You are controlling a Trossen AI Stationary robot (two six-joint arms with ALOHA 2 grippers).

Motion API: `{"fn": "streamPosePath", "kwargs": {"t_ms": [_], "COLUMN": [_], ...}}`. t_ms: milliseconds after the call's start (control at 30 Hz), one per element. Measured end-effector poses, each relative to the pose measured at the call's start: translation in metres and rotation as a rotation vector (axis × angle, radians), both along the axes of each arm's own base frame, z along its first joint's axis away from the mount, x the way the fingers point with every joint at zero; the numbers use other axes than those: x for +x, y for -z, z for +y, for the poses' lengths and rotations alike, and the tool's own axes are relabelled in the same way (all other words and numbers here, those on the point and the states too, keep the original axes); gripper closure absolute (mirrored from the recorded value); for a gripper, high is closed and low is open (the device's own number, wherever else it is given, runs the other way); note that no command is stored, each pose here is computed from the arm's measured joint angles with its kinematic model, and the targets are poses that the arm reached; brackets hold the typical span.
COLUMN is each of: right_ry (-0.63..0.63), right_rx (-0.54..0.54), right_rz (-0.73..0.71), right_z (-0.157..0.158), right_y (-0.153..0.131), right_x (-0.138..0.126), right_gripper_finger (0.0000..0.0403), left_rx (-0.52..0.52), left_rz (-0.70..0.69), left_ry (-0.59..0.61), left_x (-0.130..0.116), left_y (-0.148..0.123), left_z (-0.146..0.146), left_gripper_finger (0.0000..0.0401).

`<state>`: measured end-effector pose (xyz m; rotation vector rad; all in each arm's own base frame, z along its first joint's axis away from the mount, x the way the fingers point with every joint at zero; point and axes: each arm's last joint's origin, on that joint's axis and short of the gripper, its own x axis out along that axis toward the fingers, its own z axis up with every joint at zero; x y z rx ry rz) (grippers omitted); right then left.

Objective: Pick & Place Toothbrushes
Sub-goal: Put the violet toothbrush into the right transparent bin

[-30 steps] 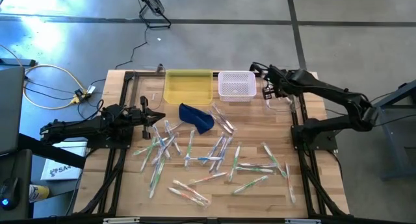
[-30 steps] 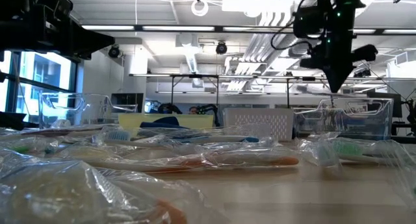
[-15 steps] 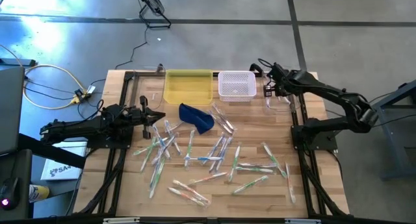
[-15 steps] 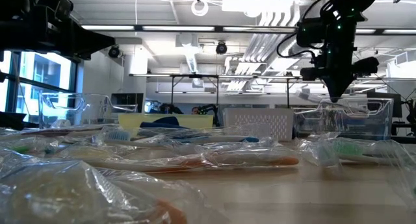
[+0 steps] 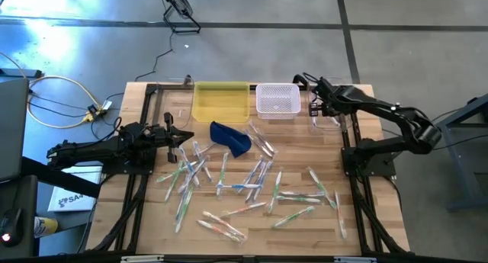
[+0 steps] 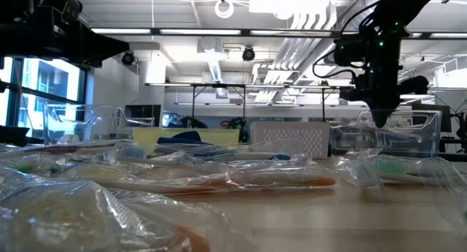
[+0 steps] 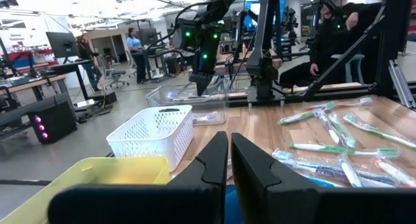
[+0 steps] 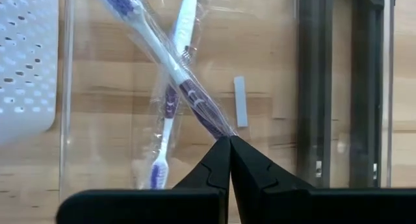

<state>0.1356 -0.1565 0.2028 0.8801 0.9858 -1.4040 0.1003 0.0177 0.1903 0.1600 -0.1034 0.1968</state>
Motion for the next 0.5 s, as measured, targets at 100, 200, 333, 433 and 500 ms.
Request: {"fn": "streamPosePath", "kwargs": {"t_ms": [100,200,333,433,500], "right_ry": [-0.006,-0.029,-0.041,-0.048,-0.049], "right_rx": [-0.001,-0.01,-0.006,-0.004,-0.006], "right_rz": [0.002,0.005,0.008,0.008,0.008], "right_z": [-0.0006,-0.0014,-0.0013,-0.0013,-0.0014], "right_y": [0.0005,0.0003,0.0003,0.0003,0.0003], "right_x": [0.0006,0.0013,0.0013,0.0014,0.0015], "right_gripper_finger": [0.04,0.04,0.04,0.04,0.04], "left_rx": [0.0,0.0,0.0,0.0,0.0], "left_rz": [0.001,0.001,0.001,0.0,0.0], "left_ry": [0.0,0.0,0.0,0.0,0.0], "left_x": [0.0,0.0,0.0,0.0,0.0], "left_y": [0.0001,0.0001,0.0001,0.0,0.0], "left_z": [0.0,0.0,0.0,0.0,0.0], "left_gripper_finger": [0.0384,0.0384,0.0384,0.0384,0.0384]}}
